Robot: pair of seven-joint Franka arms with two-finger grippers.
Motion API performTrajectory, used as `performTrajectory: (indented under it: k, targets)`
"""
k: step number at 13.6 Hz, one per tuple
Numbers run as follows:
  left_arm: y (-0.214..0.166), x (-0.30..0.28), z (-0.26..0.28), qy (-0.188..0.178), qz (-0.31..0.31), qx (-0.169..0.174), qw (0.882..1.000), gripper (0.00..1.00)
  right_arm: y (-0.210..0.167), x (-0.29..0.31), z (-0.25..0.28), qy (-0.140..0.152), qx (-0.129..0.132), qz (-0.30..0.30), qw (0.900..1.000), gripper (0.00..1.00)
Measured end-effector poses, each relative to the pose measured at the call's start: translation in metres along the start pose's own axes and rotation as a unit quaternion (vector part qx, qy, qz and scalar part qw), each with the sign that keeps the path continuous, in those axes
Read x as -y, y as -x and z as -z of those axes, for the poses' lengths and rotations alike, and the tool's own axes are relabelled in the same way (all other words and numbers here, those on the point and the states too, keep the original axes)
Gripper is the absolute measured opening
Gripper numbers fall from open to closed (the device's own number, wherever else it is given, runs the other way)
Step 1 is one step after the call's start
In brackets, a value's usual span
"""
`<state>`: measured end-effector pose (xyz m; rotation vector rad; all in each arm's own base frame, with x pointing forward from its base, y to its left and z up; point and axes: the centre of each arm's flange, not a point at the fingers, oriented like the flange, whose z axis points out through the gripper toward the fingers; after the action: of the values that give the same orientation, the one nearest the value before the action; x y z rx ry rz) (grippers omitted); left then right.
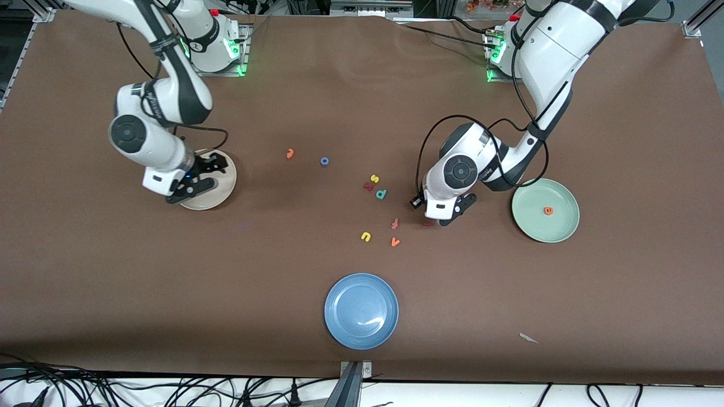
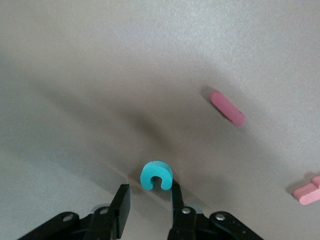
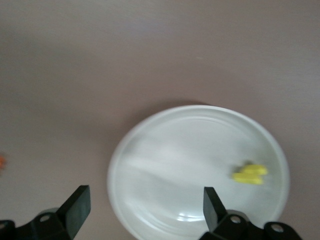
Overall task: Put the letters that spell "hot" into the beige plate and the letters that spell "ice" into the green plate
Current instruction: 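Lift the c with the left gripper while the right gripper grasps the 3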
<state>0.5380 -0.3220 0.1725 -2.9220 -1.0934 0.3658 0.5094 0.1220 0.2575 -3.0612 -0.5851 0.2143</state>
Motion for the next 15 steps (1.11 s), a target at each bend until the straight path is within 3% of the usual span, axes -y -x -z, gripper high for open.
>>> performTrajectory:
  k: [4, 8, 14, 15]
  targets:
    - [-0.009, 0.004, 0.001, 0.001, -0.012, 0.001, 1.000, 0.42, -0.008, 0.095, 0.000, 0.002, -0.010, -0.078, 0.997, 1.00]
    - [-0.017, 0.008, 0.002, 0.001, -0.024, 0.002, 1.000, 0.49, -0.008, 0.157, -0.014, -0.008, -0.040, -0.166, 0.985, 1.00]
    - [-0.016, 0.008, 0.001, 0.002, -0.026, 0.002, 1.000, 0.44, 0.014, 0.176, -0.064, -0.030, -0.069, -0.190, 0.979, 1.00]
    - [-0.016, 0.007, 0.002, 0.003, -0.026, 0.001, 1.000, 0.37, 0.019, 0.177, -0.071, -0.031, -0.070, -0.189, 0.979, 1.00]
